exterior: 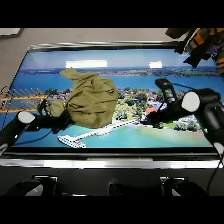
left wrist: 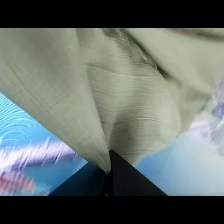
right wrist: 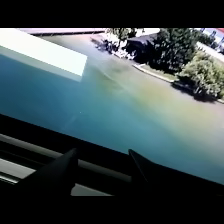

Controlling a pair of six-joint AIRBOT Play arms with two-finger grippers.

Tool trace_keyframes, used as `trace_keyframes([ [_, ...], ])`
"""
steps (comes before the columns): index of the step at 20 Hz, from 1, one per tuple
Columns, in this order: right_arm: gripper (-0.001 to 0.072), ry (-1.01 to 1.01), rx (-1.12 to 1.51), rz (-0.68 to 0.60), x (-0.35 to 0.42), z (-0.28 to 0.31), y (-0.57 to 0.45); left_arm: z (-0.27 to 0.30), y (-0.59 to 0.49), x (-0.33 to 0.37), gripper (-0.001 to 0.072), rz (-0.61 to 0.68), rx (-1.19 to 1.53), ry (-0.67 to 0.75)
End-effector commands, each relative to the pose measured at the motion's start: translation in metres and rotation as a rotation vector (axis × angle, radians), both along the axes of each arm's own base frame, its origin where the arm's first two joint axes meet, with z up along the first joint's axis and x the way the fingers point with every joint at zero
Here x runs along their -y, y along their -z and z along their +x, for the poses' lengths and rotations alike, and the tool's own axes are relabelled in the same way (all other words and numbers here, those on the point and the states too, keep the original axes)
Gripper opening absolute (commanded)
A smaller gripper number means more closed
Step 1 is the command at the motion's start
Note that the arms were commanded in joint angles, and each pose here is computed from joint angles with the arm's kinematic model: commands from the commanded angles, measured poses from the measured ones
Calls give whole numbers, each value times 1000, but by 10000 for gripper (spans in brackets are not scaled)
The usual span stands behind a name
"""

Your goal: Fold the clothes and pants, and hang the long-sleeved shirts on hangers.

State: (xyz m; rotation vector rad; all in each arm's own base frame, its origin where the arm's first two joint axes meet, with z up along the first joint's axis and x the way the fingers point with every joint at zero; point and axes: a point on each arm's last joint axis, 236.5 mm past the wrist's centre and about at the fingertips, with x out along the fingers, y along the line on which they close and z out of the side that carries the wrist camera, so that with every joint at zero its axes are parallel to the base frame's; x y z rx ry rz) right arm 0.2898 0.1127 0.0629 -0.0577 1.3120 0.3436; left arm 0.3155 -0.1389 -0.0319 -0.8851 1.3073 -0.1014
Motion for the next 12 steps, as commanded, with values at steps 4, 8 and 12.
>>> trace_keyframes([
  [4,646,299,-75,308,-33,-63,28,-134,-7,-46,18,218,-130,51],
  [8,649,414,34,499,-62,2,26,-139,-9,-56,18,268,-122,54],
  [12,650,401,-89,619,-104,36,74,-128,-4,-57,18,268,-114,37],
])
